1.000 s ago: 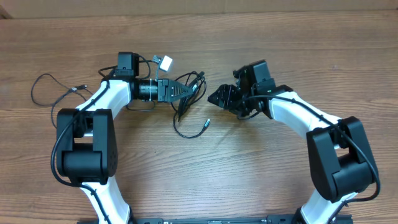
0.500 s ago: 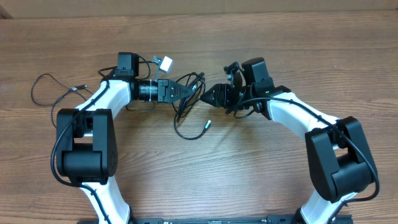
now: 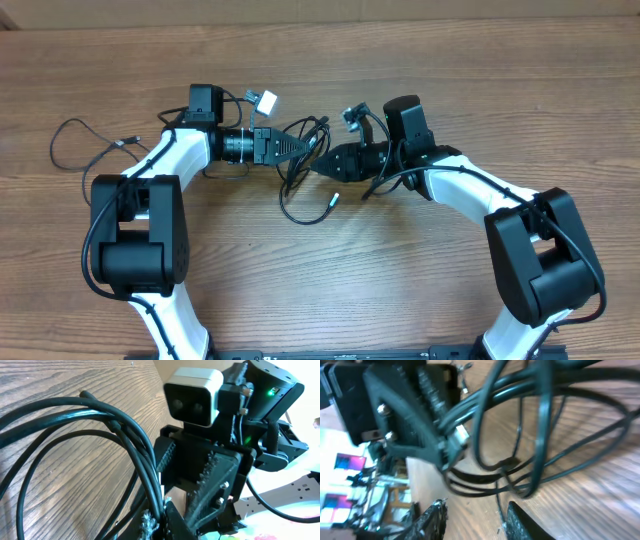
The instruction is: Untangle cables
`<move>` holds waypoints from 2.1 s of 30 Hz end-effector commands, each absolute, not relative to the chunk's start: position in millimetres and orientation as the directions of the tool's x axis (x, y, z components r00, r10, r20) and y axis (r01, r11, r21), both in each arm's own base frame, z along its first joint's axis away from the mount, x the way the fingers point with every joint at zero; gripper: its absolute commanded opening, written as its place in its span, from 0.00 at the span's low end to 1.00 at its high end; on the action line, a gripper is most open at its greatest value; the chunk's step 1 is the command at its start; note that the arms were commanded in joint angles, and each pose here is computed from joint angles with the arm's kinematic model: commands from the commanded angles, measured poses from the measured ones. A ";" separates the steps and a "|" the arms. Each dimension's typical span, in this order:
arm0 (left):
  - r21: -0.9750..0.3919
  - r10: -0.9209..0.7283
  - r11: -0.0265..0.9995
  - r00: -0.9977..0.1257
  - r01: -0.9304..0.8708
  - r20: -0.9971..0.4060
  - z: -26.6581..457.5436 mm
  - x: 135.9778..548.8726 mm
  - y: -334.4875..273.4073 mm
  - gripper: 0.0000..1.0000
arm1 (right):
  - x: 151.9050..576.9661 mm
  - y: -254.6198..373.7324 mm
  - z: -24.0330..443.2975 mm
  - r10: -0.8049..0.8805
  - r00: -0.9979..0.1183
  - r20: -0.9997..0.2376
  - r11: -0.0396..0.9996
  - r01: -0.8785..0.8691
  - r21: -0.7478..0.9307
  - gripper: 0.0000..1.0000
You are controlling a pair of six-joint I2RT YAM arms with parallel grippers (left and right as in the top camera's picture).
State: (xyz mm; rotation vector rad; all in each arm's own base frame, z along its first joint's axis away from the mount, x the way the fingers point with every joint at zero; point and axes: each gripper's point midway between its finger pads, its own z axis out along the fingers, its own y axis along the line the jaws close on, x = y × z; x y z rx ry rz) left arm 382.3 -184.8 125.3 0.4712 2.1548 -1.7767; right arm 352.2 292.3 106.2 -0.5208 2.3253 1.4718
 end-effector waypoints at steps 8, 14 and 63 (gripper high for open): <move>-0.873 0.011 -0.006 -0.873 0.487 -0.487 173.7 377.5 -176.6 0.10 | 362.1 299.4 123.2 -0.119 -0.787 -0.605 0.338 -0.605 0.721 0.27; -0.876 0.011 -0.017 -0.876 0.483 -0.483 175.5 376.7 -176.9 0.09 | 367.8 301.6 128.5 -0.106 -0.759 -0.642 0.339 -0.635 0.694 0.26; -0.827 0.090 0.238 -0.860 0.509 -0.503 130.1 385.3 -188.8 0.08 | 383.4 211.1 108.6 0.145 -0.984 -0.105 0.367 -0.045 0.929 0.04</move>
